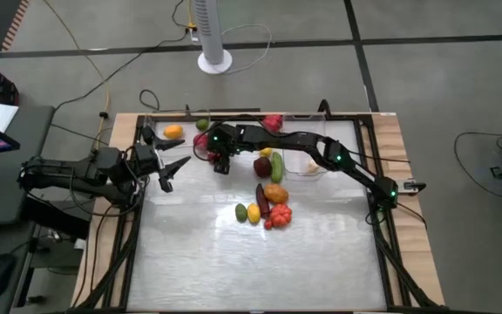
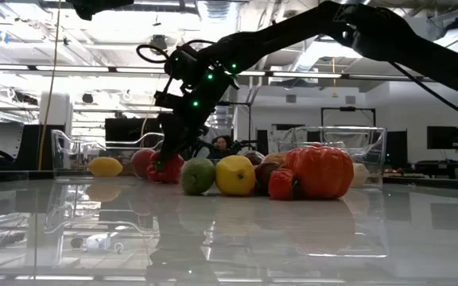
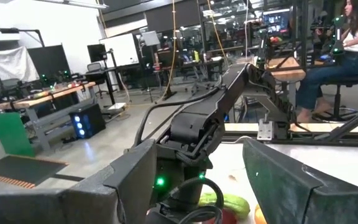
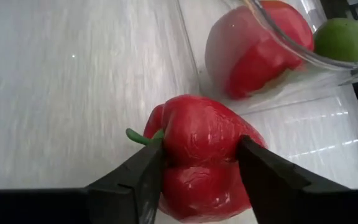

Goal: Sort produce into baskets
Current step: Put the left red bell paper into the right transparent bin

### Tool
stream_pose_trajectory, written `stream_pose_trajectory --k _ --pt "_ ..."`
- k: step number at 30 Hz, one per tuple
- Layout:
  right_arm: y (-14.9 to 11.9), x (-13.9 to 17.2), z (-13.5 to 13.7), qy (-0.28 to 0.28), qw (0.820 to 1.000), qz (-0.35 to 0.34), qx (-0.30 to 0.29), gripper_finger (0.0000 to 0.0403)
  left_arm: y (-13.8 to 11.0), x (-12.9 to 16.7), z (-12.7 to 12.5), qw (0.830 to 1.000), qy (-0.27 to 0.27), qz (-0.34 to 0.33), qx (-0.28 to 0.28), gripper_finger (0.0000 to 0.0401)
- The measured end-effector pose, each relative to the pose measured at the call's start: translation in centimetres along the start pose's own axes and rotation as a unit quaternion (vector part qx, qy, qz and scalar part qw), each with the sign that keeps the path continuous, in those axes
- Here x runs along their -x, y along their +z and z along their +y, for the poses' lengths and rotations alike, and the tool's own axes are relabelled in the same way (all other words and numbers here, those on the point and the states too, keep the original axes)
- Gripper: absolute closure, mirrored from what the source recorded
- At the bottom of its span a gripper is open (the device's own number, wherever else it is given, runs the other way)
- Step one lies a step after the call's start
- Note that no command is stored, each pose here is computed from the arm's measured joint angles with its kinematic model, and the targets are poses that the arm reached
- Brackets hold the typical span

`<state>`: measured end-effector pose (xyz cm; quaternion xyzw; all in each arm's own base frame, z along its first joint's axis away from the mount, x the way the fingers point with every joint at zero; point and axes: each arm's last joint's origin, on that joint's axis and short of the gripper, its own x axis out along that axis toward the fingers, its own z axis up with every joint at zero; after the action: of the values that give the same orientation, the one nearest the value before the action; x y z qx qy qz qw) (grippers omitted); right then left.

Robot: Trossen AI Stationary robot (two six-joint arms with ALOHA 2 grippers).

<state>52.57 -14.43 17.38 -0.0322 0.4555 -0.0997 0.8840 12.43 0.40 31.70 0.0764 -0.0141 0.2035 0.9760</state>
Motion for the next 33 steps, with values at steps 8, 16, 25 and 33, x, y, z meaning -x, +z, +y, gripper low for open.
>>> stream_pose_trajectory --k 8,16,25,33 --pt "0.8 1.4 0.7 0.007 1.0 0.017 0.024 0.0233 0.0 0.0 0.0 1.0 0.0 0.0 0.0 0.0173" --pt "1.4 4.1 1.3 0.018 0.998 0.034 0.041 0.0241 0.0 0.0 0.0 1.0 -0.001 0.002 -0.001 0.0173" --pt "2.0 9.6 2.1 0.03 0.996 0.059 0.058 0.0241 -0.2 0.0 0.0 1.0 -0.001 0.007 0.001 0.0173" --pt "1.4 15.1 2.1 0.037 0.993 0.102 0.048 0.0241 -0.4 0.0 -0.1 1.0 -0.004 0.021 0.013 0.0173"
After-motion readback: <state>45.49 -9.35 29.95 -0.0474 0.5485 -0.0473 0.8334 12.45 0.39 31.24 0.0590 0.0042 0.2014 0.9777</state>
